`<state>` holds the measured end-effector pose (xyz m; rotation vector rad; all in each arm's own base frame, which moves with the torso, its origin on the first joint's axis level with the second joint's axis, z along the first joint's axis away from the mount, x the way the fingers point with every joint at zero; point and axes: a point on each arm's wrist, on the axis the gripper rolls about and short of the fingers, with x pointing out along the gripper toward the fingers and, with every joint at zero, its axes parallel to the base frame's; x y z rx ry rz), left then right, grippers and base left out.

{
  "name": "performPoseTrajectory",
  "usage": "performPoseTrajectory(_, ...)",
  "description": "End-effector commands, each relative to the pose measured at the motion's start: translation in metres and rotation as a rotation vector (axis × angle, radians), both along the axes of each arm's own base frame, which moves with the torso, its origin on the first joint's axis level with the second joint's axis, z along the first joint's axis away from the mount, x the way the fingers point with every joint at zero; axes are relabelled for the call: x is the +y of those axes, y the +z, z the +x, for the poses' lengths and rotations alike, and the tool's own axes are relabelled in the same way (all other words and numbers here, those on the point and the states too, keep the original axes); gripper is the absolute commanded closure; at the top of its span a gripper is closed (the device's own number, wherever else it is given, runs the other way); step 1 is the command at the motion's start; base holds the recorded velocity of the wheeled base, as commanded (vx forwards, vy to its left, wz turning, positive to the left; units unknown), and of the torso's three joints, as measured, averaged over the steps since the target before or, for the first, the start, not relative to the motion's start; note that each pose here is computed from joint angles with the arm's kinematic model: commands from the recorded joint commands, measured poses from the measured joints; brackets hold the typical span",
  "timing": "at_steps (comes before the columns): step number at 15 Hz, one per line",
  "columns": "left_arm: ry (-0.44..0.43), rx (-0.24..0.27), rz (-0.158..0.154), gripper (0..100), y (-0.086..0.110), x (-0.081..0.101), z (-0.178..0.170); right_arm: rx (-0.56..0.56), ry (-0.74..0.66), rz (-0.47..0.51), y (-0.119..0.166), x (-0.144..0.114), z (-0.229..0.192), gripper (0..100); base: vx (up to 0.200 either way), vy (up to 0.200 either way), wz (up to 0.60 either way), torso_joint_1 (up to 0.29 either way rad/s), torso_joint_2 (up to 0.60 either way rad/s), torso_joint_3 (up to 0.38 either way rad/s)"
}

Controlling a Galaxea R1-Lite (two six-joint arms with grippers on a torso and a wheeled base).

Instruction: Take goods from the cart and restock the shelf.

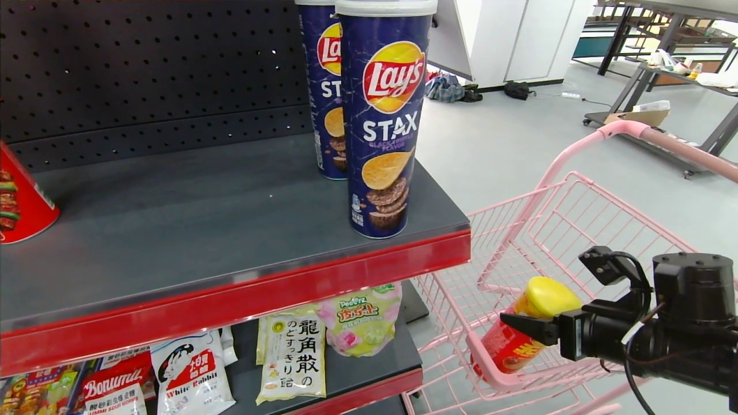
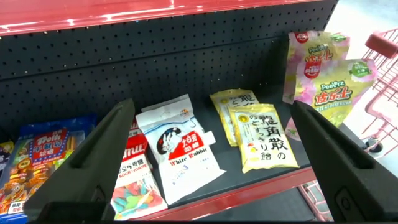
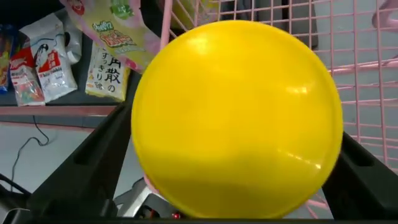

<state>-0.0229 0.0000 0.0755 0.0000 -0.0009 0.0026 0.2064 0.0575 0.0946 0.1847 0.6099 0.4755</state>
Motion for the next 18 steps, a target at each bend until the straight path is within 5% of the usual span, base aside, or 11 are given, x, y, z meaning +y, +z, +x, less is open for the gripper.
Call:
performPoseTrajectory(1, 0.001, 0.001, 0.0, 0, 0.0, 0.0, 0.0, 0.039, 0.002, -0.009, -0.01, 0.001, 0.005, 0, 0.0, 0.0, 0.0, 0.0, 0.0, 0.0)
performPoseTrajectory(3, 0.001, 0.001, 0.0, 0, 0.0, 0.0, 0.0, 0.039, 0.002, -0.01, -0.01, 0.002, 0.007, 0, 0.0, 0.0, 0.0, 0.0, 0.0, 0.0)
performPoseTrajectory(4, 0.001, 0.001, 0.0, 0, 0.0, 0.0, 0.0, 0.042, 0.002, -0.01, -0.012, 0.003, 0.009, 100, 0.0, 0.0, 0.0, 0.0, 0.0, 0.0)
performPoseTrajectory(11, 0.001, 0.001, 0.002, 0, 0.0, 0.0, 0.0, 0.014, 0.011, -0.006, -0.015, 0.007, 0.017, 100, 0.0, 0.0, 0.0, 0.0, 0.0, 0.0)
performPoseTrajectory(18, 0.001, 0.001, 0.002, 0, 0.0, 0.0, 0.0, -0.386, -0.065, -0.035, 0.095, -0.01, 0.027, 100, 0.0, 0.0, 0.0, 0.0, 0.0, 0.0)
